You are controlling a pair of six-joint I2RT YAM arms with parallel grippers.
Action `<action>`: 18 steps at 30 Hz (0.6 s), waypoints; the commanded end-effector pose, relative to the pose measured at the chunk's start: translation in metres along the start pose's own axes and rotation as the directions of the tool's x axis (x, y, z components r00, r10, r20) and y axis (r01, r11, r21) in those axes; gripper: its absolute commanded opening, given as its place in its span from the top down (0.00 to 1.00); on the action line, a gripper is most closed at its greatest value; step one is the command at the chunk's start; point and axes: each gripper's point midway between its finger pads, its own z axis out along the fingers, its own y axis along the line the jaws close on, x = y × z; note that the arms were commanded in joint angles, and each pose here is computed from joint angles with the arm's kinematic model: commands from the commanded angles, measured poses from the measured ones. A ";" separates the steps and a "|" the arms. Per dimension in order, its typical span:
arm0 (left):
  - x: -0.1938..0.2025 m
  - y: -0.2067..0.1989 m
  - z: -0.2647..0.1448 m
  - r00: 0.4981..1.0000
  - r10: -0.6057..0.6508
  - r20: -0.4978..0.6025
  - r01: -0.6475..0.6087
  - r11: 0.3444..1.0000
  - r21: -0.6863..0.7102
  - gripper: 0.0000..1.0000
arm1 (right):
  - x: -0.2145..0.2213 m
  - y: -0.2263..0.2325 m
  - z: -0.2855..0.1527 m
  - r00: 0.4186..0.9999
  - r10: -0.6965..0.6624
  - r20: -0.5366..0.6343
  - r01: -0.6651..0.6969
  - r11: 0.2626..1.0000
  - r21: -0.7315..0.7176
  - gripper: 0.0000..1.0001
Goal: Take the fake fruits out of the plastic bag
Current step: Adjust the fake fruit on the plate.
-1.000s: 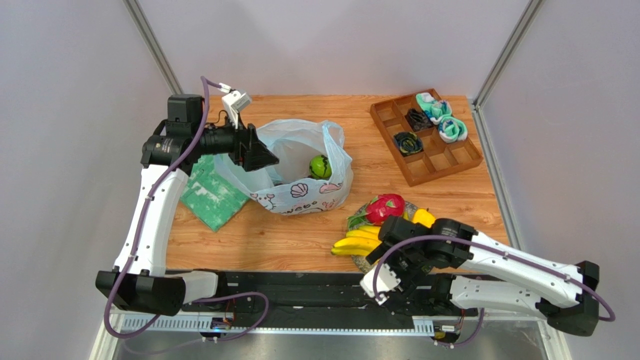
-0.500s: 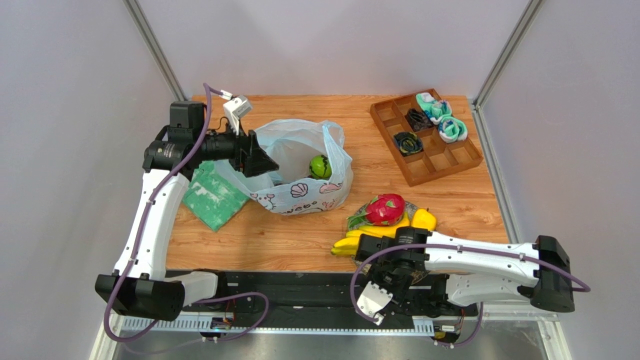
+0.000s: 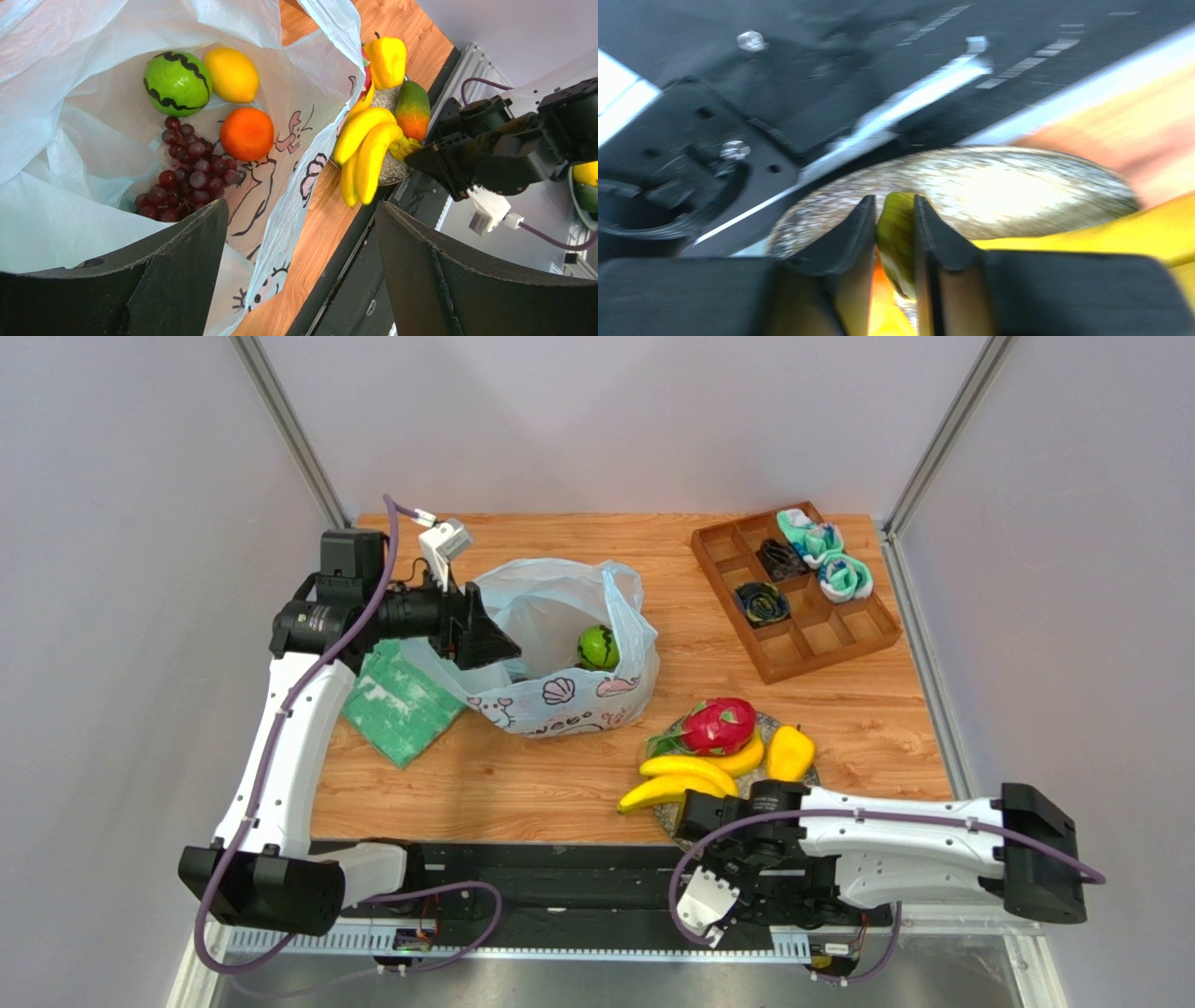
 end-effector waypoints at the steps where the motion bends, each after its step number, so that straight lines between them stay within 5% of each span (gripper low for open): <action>1: -0.006 0.000 0.002 1.000 0.009 0.012 -0.010 1.000 0.010 0.15 | -0.018 -0.040 -0.028 0.996 -0.034 0.086 0.009 0.963 0.270 0.84; 3: -0.004 0.002 0.004 1.000 -0.004 0.003 0.004 1.000 0.014 0.16 | -0.026 -0.041 -0.040 0.989 -0.052 0.135 0.007 0.949 0.317 1.00; 11: 0.001 0.000 0.015 1.000 0.004 -0.022 -0.002 0.998 0.062 0.17 | -0.063 -0.016 -0.094 0.919 -0.125 0.375 -0.047 0.907 0.418 1.00; 18: 0.022 -0.013 0.033 0.992 0.051 -0.115 -0.037 0.993 0.116 0.17 | -0.111 -0.017 -0.131 0.770 -0.250 0.587 -0.088 0.870 0.486 1.00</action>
